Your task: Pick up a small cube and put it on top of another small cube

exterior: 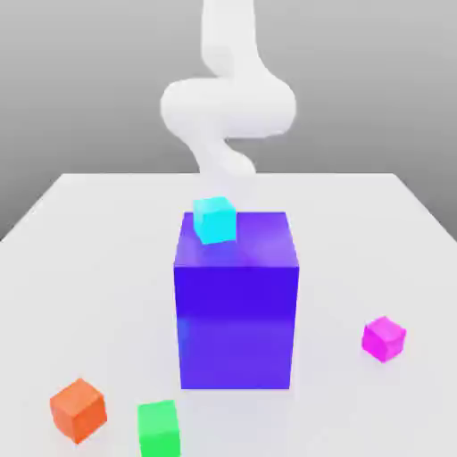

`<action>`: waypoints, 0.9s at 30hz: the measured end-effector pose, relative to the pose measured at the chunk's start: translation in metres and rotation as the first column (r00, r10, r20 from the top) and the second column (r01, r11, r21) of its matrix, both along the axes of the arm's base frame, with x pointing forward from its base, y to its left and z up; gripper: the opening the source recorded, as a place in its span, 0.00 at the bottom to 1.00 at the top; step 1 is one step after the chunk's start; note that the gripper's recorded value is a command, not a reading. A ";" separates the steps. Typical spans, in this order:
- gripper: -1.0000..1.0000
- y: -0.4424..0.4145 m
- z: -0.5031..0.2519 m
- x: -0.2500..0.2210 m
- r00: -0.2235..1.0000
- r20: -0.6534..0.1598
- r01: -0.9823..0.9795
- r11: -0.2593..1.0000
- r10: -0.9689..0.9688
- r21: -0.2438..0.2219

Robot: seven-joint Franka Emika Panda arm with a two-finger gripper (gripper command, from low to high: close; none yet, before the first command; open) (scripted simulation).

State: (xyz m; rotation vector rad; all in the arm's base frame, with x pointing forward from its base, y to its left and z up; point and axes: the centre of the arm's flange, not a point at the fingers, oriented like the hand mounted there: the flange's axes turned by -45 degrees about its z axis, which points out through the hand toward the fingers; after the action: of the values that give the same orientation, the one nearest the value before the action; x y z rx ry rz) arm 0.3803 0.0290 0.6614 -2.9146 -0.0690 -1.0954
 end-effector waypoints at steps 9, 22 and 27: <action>0.50 0.125 -0.205 0.045 0.929 -0.298 -0.233 0.972 0.218 -0.017; 0.50 0.230 -0.469 -0.082 0.658 -0.647 -0.534 0.845 0.384 -0.041; 0.50 0.230 -0.521 -0.087 0.649 -0.657 -0.538 0.842 0.384 -0.040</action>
State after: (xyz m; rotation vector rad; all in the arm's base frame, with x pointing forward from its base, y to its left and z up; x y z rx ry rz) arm 0.2935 0.2589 0.1399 -2.9993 -0.9294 -0.0003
